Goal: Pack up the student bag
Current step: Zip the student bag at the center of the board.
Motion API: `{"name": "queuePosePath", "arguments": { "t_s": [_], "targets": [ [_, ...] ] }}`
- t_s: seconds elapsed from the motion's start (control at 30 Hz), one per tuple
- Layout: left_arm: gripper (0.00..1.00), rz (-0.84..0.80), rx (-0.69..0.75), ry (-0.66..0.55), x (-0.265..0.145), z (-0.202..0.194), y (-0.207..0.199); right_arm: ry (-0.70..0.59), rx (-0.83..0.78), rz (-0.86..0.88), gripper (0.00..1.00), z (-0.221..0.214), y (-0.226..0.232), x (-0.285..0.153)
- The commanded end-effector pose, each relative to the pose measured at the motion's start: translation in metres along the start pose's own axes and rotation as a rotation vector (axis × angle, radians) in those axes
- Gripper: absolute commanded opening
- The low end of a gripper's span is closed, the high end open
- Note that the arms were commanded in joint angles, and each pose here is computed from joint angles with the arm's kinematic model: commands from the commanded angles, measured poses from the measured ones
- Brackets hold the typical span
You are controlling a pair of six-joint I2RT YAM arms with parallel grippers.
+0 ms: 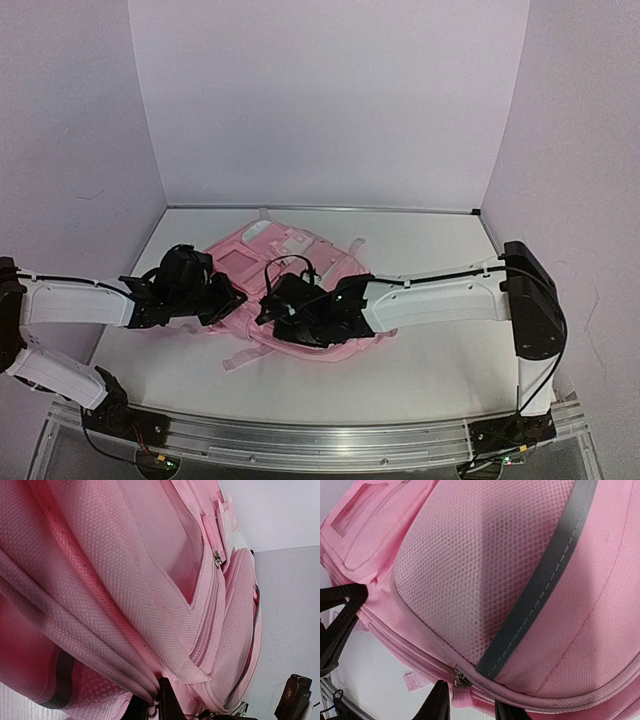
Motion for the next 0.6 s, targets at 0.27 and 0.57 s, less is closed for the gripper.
{"name": "queuePosePath", "arguments": {
  "t_s": [0.27,0.57],
  "targets": [
    [0.00,-0.112,0.044,0.002,-0.011,0.000,-0.028,-0.052,0.060,-0.034,0.04,0.016,-0.002,0.007],
    [0.00,-0.066,0.027,0.010,-0.014,0.029,-0.008,0.010,0.070,-0.021,0.00,0.011,-0.029,-0.022]
  ]
}}
Point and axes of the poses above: each gripper's point midway between its finger pads, its own x axis out along the fingers, its own y axis along the line the jaws close on, z = x × y, the point moved 9 cm from there along -x, back along the fingers, and after that the axes turned 5 degrees about -x, right-handed, at the moved point
